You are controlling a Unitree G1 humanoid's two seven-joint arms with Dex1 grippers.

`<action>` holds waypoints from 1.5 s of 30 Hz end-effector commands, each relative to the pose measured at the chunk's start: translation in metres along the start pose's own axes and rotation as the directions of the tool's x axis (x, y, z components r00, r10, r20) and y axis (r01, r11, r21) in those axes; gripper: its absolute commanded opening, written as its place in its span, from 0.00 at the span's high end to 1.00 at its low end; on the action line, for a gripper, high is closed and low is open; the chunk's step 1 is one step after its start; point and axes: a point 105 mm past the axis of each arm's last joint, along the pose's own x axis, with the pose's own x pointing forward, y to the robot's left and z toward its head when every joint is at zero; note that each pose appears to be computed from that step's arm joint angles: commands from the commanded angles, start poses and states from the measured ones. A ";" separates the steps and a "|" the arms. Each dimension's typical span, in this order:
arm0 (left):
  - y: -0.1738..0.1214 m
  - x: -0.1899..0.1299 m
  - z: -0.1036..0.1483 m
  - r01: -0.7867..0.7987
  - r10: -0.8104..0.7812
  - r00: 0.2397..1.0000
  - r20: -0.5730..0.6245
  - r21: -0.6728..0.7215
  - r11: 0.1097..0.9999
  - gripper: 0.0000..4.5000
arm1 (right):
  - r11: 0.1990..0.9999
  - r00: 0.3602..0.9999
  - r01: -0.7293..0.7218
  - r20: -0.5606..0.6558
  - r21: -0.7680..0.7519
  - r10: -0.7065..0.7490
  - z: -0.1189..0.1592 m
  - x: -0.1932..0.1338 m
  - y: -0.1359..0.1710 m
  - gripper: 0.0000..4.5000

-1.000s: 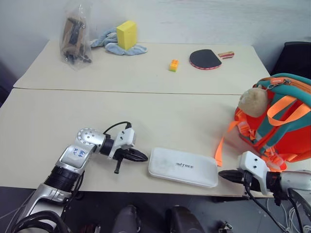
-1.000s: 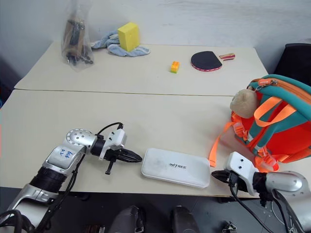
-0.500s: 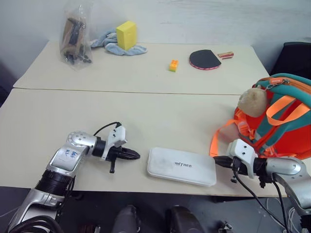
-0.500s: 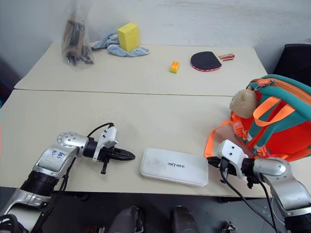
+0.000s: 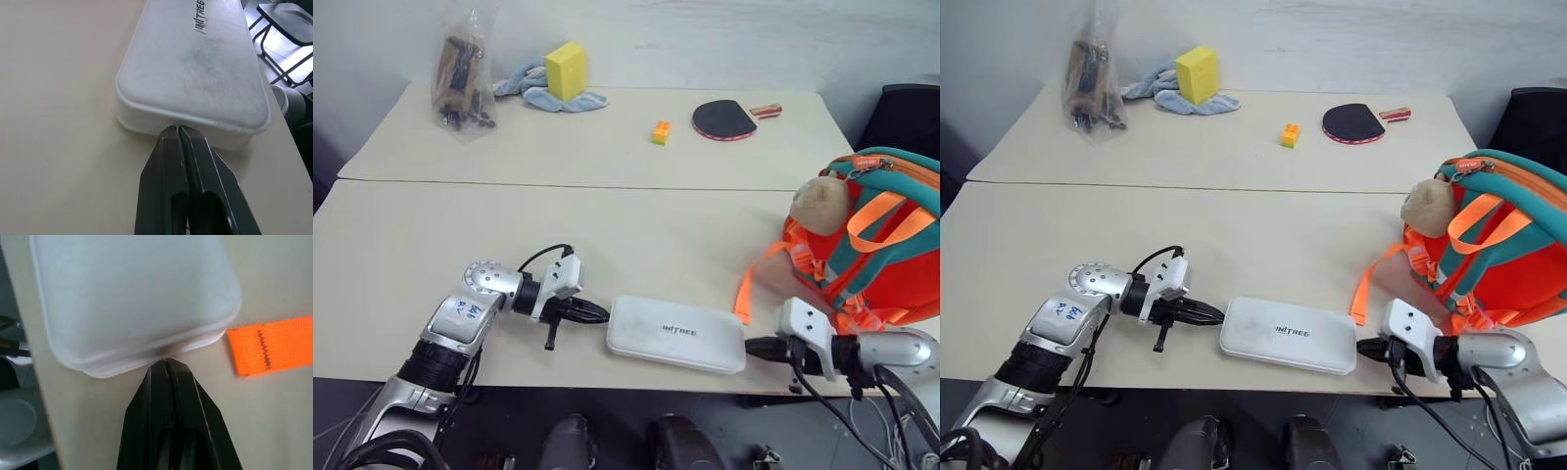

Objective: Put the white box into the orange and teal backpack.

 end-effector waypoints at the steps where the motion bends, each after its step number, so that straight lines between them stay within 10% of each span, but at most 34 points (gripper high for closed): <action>1: 0.001 0.002 0.006 0.004 -0.004 1.000 0.002 0.036 0.999 0.99 | 1.000 0.998 -0.014 0.060 -0.027 0.015 0.019 0.009 0.002 1.00; 9: 0.004 -0.026 -0.019 -0.064 0.052 0.996 -0.072 -0.166 0.984 0.95 | 0.999 1.000 0.006 0.025 -0.052 -0.005 0.020 0.003 -0.004 1.00; 15: 0.000 -0.043 -0.021 -0.035 0.021 0.999 -0.030 -0.620 0.784 0.59 | 0.998 1.000 0.003 -0.006 -0.069 -0.004 0.014 -0.004 -0.003 1.00; 24: -0.015 -0.012 -0.011 0.036 -0.042 0.999 0.016 -0.853 0.521 0.00 | 0.997 1.000 0.009 0.005 -0.076 -0.009 0.016 0.004 -0.001 1.00; 45: 0.000 0.046 0.036 0.134 -0.040 0.990 0.134 -0.823 0.552 0.05 | 0.996 0.998 0.043 0.048 -0.081 -0.039 0.024 0.018 -0.002 1.00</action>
